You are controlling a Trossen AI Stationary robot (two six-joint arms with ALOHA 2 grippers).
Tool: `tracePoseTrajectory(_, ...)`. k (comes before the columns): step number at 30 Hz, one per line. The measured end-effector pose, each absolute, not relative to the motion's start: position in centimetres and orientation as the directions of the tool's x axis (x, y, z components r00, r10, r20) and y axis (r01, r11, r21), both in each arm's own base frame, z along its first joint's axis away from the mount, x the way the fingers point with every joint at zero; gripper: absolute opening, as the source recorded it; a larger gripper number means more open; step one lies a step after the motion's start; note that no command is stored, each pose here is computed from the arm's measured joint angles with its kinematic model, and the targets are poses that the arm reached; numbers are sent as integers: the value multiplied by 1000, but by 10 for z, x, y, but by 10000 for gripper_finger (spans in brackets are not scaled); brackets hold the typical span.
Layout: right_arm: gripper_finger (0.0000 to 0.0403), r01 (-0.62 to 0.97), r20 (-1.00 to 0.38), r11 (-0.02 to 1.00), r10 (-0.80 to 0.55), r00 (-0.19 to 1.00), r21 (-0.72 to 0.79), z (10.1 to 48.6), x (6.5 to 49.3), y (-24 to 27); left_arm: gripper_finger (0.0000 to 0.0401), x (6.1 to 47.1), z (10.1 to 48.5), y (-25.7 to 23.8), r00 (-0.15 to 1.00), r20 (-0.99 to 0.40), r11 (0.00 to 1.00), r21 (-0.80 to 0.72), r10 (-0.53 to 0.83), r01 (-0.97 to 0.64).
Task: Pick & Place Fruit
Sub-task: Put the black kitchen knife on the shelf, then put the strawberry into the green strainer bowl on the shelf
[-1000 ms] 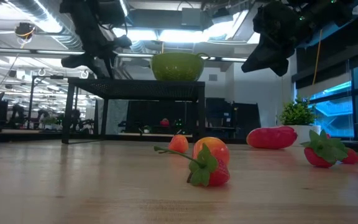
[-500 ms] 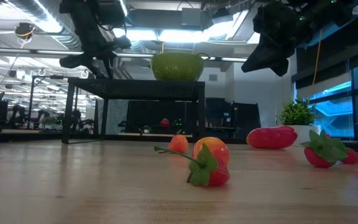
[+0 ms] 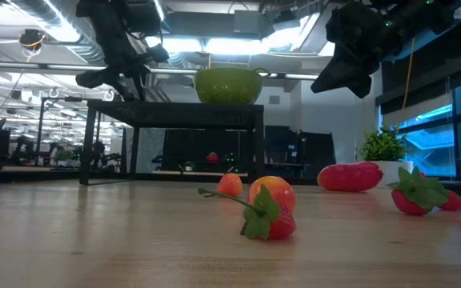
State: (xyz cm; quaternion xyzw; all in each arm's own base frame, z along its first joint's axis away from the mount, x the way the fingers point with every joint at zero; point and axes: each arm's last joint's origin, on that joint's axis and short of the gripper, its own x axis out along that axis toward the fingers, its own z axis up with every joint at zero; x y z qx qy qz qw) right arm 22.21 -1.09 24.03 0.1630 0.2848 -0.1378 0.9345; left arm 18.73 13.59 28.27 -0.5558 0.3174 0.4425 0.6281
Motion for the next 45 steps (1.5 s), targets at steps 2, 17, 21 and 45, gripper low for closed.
tracePoseTrajectory(2, 24, 349, -577, 909, -163, 800, 227, 240, 222, -11, 88, 187, 283, 136, 408, -891, 16, -413, 202, -911)
tracePoseTrajectory(17, 50, 349, -577, 909, -162, 800, 228, 240, 222, -11, 124, 187, 283, 136, 403, -890, 40, -404, 211, -914)
tracePoseTrajectory(21, 44, 349, -577, 909, -162, 800, 229, 240, 222, -11, 134, 188, 283, 136, 408, -888, 41, -409, 213, -912)
tracePoseTrajectory(45, 10, 341, -577, 908, -147, 803, 244, 240, 222, -7, 142, 163, 309, 135, 563, -796, 311, -489, 222, -815)
